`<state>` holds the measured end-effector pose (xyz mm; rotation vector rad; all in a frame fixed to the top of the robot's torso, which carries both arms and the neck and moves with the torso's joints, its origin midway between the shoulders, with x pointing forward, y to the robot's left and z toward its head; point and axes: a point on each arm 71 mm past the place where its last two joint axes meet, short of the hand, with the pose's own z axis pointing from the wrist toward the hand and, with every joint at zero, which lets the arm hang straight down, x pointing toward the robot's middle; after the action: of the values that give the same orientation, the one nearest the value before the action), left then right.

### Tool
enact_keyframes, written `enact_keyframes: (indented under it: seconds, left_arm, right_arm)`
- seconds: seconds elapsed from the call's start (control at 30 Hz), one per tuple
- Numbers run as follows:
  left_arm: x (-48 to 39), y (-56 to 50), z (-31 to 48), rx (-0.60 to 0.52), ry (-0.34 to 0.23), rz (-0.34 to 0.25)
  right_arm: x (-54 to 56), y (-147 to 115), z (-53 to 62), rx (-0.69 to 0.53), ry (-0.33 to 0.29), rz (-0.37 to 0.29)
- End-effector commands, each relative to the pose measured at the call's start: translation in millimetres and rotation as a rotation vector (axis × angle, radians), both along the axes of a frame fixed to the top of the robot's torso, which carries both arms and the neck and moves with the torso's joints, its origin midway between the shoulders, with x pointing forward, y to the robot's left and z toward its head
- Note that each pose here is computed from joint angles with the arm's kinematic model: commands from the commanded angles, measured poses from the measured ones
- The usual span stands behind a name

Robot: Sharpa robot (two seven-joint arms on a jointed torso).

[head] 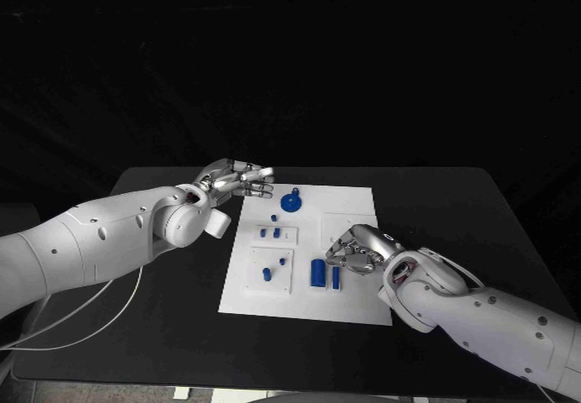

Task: Assemble the parts on the task board

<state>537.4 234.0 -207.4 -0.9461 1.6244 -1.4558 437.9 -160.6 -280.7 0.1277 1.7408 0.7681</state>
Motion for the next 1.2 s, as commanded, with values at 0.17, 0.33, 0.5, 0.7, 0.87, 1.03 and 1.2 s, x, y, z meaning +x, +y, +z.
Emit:
enact_keyframes:
  seconds: [0.17, 0.33, 0.5, 0.7, 0.87, 1.03, 1.2]
  left_arm:
    - [-1.3, -1.9, -0.5, -0.01, -0.001, -0.016]
    - [-1.4, -1.9, -0.6, -0.009, 0.0, -0.016]
    - [-1.5, -1.8, -0.6, -0.009, 0.0, -0.016]
    - [-1.6, -2.0, -0.7, -0.01, 0.0, -0.017]
    - [-1.6, -2.8, -0.9, -0.01, 0.001, -0.019]
    - [-1.6, -2.2, -1.1, -0.009, 0.002, -0.017]
    - [-1.7, -2.0, -1.2, -0.009, 0.002, -0.016]
  right_arm:
    - [0.1, -6, 5.7, 0.039, 0.006, -0.01]
    - [0.7, -11, 3.9, 0.0, 0.026, -0.006]
    - [0.9, -15, 0.0, -0.05, 0.049, 0.003]
    - [-0.9, -14, -4.6, -0.081, 0.067, 0.019]
    - [-1.8, -11, -6.8, -0.095, 0.075, 0.03]
    - [-1.7, -11, -9.0, -0.107, 0.086, 0.031]
    - [-1.0, -13, -12.0, -0.121, 0.1, 0.032]
